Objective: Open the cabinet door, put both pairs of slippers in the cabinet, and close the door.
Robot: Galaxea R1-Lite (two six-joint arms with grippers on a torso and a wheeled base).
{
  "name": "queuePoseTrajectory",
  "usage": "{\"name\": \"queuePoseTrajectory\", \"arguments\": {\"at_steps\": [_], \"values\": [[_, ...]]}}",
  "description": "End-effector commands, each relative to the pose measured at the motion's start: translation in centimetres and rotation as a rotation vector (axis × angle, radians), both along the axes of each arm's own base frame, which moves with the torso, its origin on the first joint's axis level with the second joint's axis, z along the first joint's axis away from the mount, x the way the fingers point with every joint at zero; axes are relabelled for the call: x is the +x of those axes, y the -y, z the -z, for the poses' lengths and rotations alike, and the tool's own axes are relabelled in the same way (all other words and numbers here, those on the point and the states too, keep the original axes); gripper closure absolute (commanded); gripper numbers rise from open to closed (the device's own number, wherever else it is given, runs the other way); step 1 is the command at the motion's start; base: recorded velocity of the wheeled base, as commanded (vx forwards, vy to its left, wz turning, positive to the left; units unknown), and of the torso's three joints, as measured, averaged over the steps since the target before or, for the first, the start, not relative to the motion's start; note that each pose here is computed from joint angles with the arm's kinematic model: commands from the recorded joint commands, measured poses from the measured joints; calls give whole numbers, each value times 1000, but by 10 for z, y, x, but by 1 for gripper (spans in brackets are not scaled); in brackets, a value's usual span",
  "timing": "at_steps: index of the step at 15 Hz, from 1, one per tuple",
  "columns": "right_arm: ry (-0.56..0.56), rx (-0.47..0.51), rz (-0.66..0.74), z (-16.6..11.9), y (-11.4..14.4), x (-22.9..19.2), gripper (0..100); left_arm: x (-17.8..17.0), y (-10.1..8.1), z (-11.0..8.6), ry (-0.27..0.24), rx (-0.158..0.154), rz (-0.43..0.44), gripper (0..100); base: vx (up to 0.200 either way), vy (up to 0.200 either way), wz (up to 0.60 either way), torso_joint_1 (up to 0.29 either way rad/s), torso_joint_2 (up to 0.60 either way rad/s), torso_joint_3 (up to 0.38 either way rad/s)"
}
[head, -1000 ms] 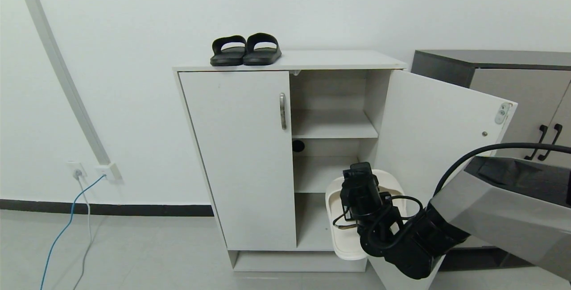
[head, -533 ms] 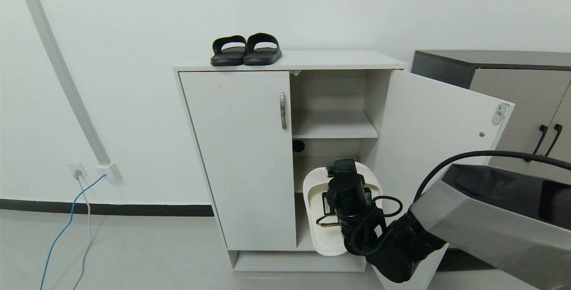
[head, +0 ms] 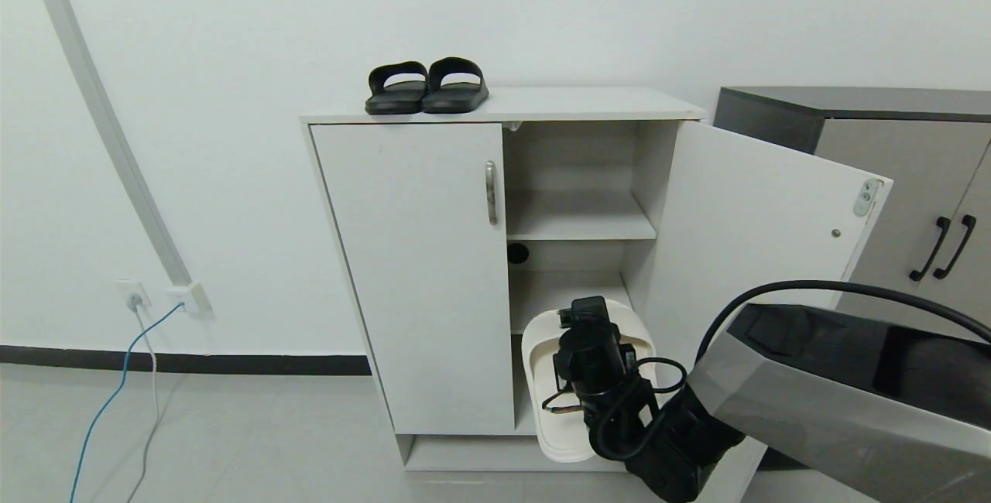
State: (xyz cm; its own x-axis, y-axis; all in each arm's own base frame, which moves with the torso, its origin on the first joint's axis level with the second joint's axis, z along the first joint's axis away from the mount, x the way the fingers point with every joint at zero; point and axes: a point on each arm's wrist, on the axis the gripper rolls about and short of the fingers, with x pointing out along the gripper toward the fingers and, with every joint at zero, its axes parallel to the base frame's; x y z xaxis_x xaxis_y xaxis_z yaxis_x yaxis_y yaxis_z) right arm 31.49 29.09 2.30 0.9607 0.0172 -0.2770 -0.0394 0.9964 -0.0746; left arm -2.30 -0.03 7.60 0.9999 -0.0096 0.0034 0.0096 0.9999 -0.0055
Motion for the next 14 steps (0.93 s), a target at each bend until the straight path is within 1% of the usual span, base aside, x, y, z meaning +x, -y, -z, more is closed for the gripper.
{"name": "queuePoseTrajectory", "arguments": {"at_steps": [1, 2, 5, 10, 12, 14], "values": [[-11, -12, 1, 5, 2, -2, 100, 0, 0, 0, -2, -1, 0, 100, 0, 0, 0, 0, 0, 0], [-18, -26, 9, 6, 5, -4, 100, 0, 0, 0, -2, -1, 0, 100, 0, 0, 0, 0, 0, 0], [-52, -114, 37, 9, 22, -16, 100, 0, 0, 0, 0, -1, 0, 100, 0, 0, 0, 0, 0, 0], [-59, -137, 56, 7, 32, -13, 100, 0, 0, 0, -2, -1, 1, 100, 0, 0, 0, 0, 0, 0], [-78, -173, 70, 12, 42, -12, 100, 0, 0, 0, 0, -1, 0, 100, 0, 0, 0, 0, 0, 0], [-91, -184, 83, 14, 49, -12, 100, 0, 0, 0, 0, -1, 0, 100, 0, 0, 0, 0, 0, 0]]}}
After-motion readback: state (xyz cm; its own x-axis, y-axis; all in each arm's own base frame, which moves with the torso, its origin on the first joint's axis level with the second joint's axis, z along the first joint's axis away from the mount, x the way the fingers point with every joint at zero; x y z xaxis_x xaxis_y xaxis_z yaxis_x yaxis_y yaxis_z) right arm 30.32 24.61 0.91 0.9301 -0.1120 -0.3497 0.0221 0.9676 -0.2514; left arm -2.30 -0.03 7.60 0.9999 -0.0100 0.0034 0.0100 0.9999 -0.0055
